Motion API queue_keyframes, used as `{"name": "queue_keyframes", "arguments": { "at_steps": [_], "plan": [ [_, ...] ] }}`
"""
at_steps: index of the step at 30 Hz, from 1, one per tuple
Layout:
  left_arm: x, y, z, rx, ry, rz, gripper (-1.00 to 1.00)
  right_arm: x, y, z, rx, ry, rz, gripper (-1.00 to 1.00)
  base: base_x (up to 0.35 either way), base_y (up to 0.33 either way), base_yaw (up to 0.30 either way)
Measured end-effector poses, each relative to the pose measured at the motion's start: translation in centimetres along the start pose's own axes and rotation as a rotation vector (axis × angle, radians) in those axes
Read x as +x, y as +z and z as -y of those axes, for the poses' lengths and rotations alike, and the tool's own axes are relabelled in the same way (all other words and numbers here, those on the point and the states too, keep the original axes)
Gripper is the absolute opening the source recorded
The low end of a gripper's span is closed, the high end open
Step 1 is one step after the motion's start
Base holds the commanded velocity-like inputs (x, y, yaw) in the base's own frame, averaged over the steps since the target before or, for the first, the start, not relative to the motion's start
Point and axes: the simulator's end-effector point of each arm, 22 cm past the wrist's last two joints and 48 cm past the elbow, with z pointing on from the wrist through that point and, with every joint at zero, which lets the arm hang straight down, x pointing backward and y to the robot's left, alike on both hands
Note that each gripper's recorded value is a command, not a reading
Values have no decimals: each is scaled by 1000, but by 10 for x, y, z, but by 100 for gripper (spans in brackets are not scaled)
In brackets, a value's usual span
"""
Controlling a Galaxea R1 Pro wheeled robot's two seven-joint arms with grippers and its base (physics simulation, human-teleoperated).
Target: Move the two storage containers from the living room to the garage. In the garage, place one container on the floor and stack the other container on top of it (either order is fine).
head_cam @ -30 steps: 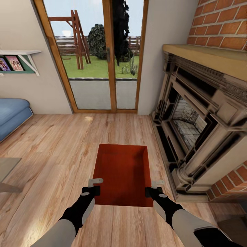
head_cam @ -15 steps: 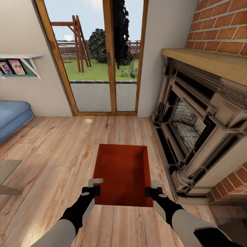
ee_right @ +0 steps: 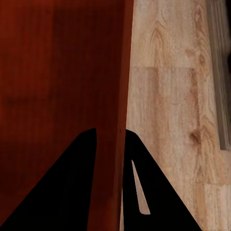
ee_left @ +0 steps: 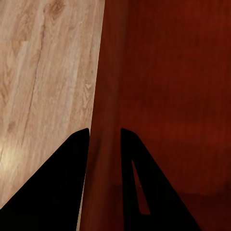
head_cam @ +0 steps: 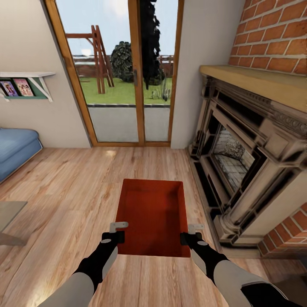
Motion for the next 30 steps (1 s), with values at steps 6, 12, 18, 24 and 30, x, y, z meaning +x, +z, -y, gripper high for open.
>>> {"name": "queue_keyframes", "arguments": {
  "at_steps": [6, 12, 18, 24, 30],
  "plan": [
    [-5, -3, 0, 0, -1, 9, -100, -5, -2, 0, 0, 0, 9, -100, 0, 0, 0],
    [-10, -5, 1, 0, -2, 19, -100, -11, -5, 1, 0, -1, 19, -100, 0, 0, 0],
    [-15, -8, 1, 1, -3, 28, -100, -16, -7, 1, 0, -1, 28, -100, 0, 0, 0],
    [-20, -11, 1, 1, -4, 37, -100, -21, -10, 1, 0, -2, 37, -100, 0, 0, 0],
    [-25, -13, 0, 1, -5, 47, -100, -26, -12, 0, 0, -2, 47, -100, 0, 0, 0]
  ]
}}
